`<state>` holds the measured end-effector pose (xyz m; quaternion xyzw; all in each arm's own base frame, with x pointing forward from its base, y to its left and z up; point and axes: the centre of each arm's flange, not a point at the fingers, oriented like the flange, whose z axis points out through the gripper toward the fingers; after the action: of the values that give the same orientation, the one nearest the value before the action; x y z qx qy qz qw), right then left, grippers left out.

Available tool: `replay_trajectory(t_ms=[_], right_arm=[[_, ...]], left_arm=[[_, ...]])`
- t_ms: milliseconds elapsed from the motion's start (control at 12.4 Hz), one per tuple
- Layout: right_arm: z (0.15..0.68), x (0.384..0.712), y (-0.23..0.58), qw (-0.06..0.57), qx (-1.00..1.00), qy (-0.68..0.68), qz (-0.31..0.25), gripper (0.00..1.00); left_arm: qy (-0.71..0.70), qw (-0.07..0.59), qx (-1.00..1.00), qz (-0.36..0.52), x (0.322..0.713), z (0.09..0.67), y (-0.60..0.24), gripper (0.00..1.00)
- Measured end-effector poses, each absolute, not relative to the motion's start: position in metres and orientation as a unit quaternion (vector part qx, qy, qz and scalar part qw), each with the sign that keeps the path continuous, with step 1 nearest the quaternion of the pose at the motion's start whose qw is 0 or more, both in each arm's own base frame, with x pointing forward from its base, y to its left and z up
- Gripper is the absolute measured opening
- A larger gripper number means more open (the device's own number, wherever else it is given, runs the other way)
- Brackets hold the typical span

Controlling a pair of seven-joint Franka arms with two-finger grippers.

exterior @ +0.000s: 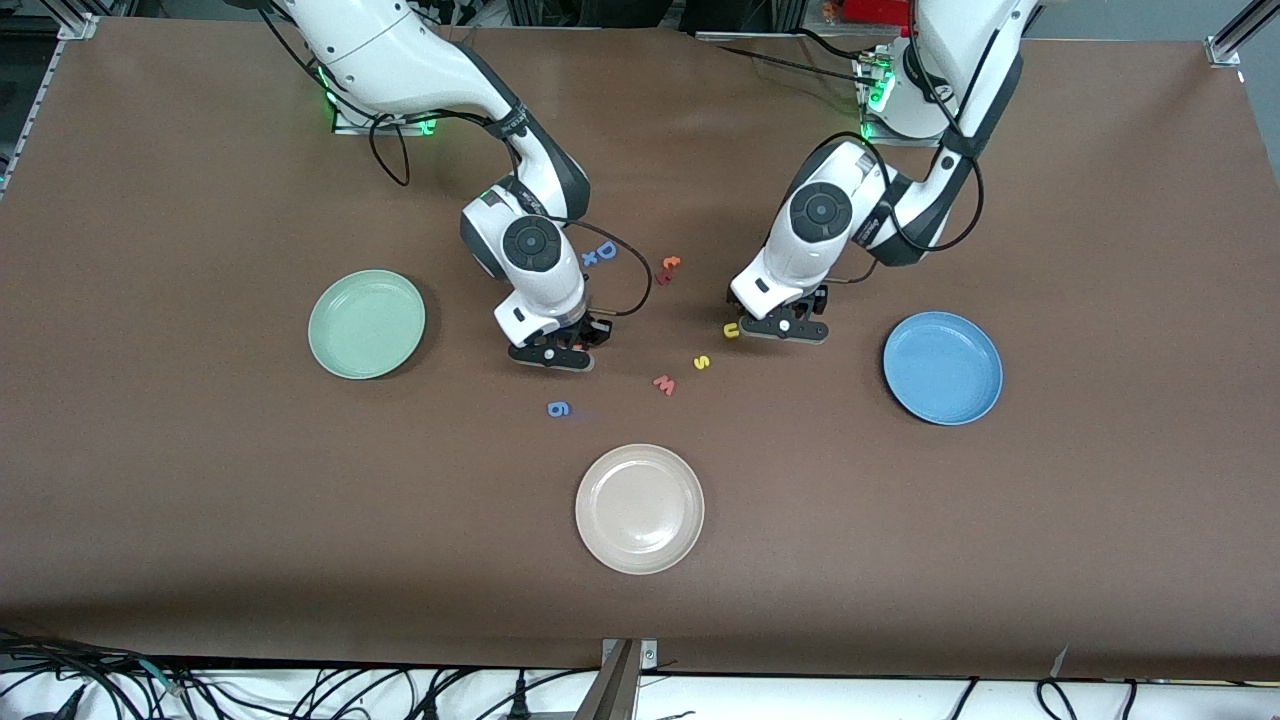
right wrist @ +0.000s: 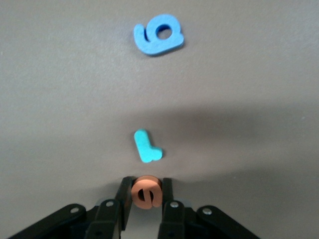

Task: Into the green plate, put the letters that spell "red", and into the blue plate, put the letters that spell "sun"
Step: 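Grasp the orange e with the right gripper, then drop the e on the green plate while the left gripper grasps the n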

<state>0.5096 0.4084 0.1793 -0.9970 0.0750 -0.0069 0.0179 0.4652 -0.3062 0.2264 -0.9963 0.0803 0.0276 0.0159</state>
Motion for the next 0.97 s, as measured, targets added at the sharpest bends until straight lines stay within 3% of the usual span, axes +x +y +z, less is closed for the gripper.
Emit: replay_trajectory(t_ms=[322, 564, 967], right_arm=[[0.209, 0.528, 0.389, -0.008, -0.997, 0.074, -0.011, 0.28], [0.245, 0.549, 0.346, -0.05, -0.998, 0.043, 0.001, 0.28], [0.267, 0.592, 0.225, -0.084, -0.993, -0.053, 0.062, 0.28]], left_arm=[[0.185, 0.041, -0.982, -0.018, 0.44, 0.233, -0.293, 0.99], [0.254, 0.031, -0.966, -0.037, 0.446, 0.237, -0.287, 0.99], [0.168, -0.035, -0.985, -0.002, 0.442, 0.208, -0.288, 0.94]])
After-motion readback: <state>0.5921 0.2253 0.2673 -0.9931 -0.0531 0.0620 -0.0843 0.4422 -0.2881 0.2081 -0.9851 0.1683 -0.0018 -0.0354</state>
